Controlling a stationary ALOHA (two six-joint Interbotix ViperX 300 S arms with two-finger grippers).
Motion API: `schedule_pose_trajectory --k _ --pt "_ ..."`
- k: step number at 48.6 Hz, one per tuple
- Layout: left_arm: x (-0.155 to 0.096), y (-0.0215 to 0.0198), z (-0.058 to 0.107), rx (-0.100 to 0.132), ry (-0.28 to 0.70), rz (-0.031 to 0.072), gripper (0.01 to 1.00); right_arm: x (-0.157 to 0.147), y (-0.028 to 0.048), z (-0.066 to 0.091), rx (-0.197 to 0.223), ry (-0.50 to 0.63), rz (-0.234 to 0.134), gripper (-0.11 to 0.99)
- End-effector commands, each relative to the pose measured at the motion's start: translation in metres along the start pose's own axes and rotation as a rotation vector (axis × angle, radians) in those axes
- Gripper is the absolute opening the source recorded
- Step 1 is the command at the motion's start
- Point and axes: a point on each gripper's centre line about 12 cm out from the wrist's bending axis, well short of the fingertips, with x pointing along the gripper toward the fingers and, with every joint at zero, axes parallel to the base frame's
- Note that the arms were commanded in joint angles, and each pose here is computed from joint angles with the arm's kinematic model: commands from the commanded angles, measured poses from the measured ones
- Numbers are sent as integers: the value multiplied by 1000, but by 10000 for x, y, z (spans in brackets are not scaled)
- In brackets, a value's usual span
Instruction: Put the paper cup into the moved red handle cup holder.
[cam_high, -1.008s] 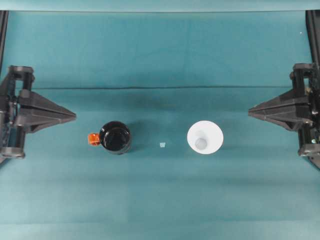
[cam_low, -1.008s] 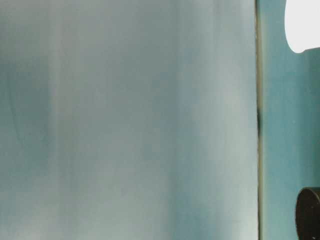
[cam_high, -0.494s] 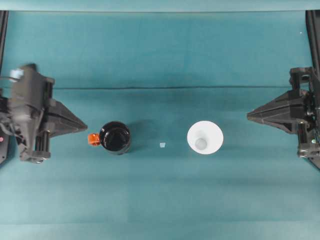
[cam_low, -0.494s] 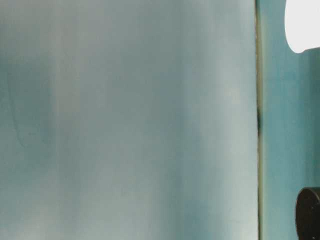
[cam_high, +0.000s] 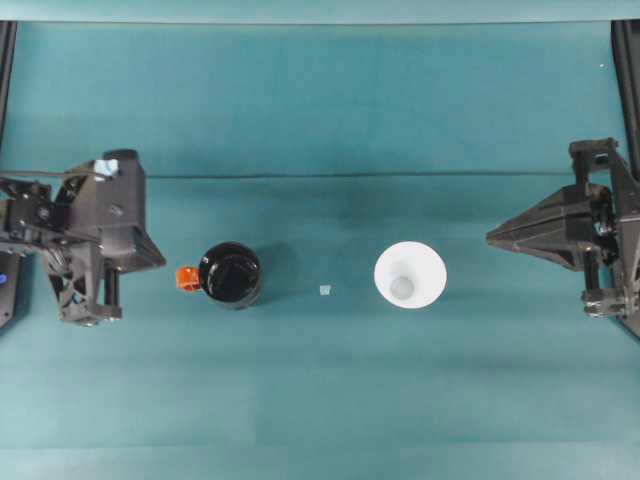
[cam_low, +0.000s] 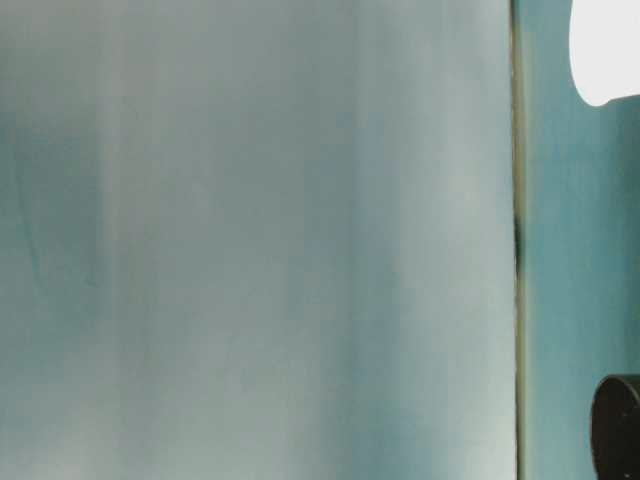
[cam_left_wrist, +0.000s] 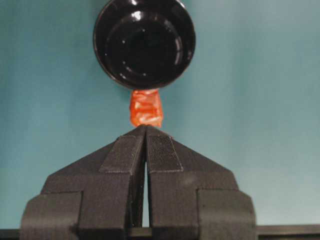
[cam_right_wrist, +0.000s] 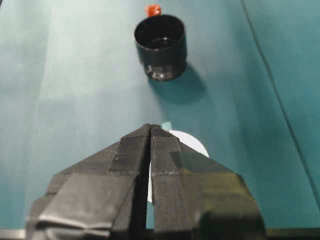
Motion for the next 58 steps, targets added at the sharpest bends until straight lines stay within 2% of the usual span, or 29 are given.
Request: schedule_pose_trajectory --k 1,17,21,26,30,36,39,44,58 --pt "-25 -13 113 7 -21 -1 24 13 12 88 11 -17 2 -96" --pt "129 6 34 0 39 7 27 16 2 65 11 2 -4 -96" --pt "165 28 18 -6 47 12 52 16 -2 60 11 7 -6 -96" --pt "249 52 -29 -14 68 18 259 16 -5 61 12 6 -7 -96" --pt "321 65 -66 -15 100 24 518 16 -12 60 13 7 -10 -96" --pt "415 63 -60 -16 103 23 868 16 -22 62 15 7 -15 -96" --pt "450 57 -46 -14 83 19 963 16 -30 56 18 12 -18 -96" --pt "500 55 -27 -12 66 17 922 15 -36 35 18 30 -22 -96" --pt "684 54 -122 -14 135 22 941 15 -39 5 37 51 -25 -96"
